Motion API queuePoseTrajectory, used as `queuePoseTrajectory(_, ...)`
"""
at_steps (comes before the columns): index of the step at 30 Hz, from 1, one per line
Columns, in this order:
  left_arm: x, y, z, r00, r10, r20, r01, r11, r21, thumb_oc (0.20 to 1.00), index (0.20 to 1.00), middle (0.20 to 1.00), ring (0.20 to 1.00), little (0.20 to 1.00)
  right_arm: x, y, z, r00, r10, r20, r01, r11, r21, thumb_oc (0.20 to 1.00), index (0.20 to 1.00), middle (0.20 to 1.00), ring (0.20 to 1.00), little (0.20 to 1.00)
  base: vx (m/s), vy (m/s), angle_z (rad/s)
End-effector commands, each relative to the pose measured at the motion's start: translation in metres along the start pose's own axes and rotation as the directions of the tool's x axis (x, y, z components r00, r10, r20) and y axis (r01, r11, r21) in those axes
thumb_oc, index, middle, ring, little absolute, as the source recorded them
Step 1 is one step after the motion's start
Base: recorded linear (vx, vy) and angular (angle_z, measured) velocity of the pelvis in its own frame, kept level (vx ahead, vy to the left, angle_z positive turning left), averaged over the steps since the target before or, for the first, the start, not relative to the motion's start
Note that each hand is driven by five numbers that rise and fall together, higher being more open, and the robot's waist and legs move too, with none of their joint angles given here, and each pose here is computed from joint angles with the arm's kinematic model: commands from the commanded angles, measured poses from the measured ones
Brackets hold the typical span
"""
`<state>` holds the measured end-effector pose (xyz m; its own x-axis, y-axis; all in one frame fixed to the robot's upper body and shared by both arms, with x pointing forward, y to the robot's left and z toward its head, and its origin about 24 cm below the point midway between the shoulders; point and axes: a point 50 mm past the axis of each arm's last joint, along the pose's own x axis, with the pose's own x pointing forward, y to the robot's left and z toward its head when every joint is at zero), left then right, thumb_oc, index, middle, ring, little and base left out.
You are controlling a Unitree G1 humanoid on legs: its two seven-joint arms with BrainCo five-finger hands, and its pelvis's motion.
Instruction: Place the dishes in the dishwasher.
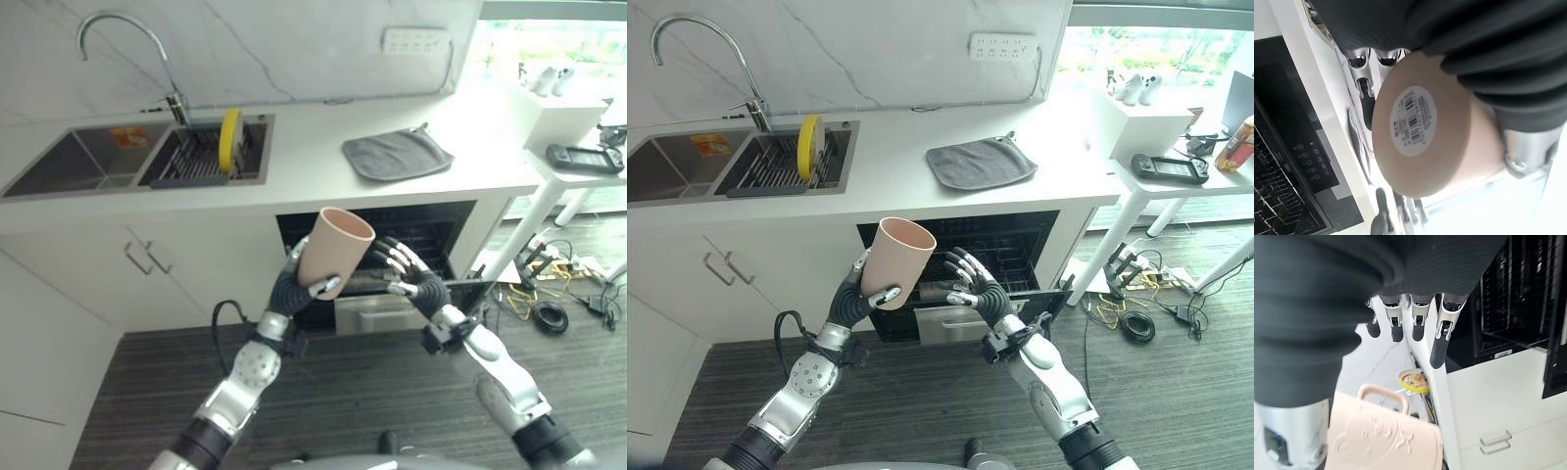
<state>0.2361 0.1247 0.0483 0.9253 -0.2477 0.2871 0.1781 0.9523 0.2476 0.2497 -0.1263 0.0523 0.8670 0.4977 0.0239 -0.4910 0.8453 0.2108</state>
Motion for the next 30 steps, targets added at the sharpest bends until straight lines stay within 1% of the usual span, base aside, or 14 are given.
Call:
queuePoseTrajectory(1, 0.020, -0.001, 0.021, 0.990, -0.042, 0.135, 0.043, 0.999, -0.005, 0.200, 0.200, 0.200, 0.200, 0.200, 0.017, 0.013, 0.037, 0.982, 0.067, 0.177, -0.058, 0.997, -0.054, 1.000, 1.000, 1.000, 1.000, 1.000, 0.00, -0.001, 0.05)
queuePoseTrajectory(4, 0.021, -0.005, 0.021, 0.989, -0.065, 0.134, 0.067, 0.998, -0.005, 0.200, 0.200, 0.200, 0.200, 0.200, 0.020, 0.014, 0.039, 0.981, 0.076, 0.181, -0.066, 0.996, -0.057, 1.000, 1.000, 1.000, 1.000, 1.000, 0.00, 0.000, 0.00)
queuePoseTrajectory(6, 0.021, -0.010, 0.021, 0.985, -0.109, 0.135, 0.107, 0.994, 0.019, 0.200, 0.200, 0.200, 0.200, 0.200, 0.024, 0.018, 0.043, 0.978, 0.097, 0.186, -0.087, 0.994, -0.058, 1.000, 1.000, 1.000, 1.000, 1.000, 0.00, 0.000, 0.00)
queuePoseTrajectory(17, 0.019, -0.020, 0.018, 0.973, -0.193, 0.124, 0.191, 0.981, 0.024, 0.200, 0.200, 0.200, 0.200, 0.200, 0.035, 0.031, 0.052, 0.961, 0.201, 0.189, -0.189, 0.979, -0.078, 1.000, 1.000, 1.000, 1.000, 1.000, 0.01, 0.002, 0.01)
queuePoseTrajectory(21, 0.020, -0.023, 0.018, 0.969, -0.211, 0.127, 0.209, 0.978, 0.025, 0.200, 0.200, 0.200, 0.200, 0.200, 0.039, 0.037, 0.052, 0.951, 0.250, 0.182, -0.240, 0.968, -0.076, 1.000, 1.000, 1.000, 1.000, 1.000, 0.01, 0.002, 0.01)
queuePoseTrajectory(24, 0.020, -0.026, 0.017, 0.967, -0.219, 0.129, 0.217, 0.976, 0.027, 0.200, 0.200, 0.200, 0.200, 0.200, 0.040, 0.046, 0.052, 0.934, 0.315, 0.168, -0.306, 0.949, -0.076, 1.000, 1.000, 1.000, 1.000, 1.000, 0.01, 0.001, 0.01)
queuePoseTrajectory(30, 0.019, -0.028, 0.015, 0.961, -0.244, 0.127, 0.242, 0.970, 0.029, 0.200, 0.200, 0.200, 0.200, 0.200, 0.041, 0.055, 0.053, 0.916, 0.368, 0.163, -0.356, 0.929, -0.098, 1.000, 1.000, 1.000, 1.000, 1.000, 0.00, 0.000, 0.00)
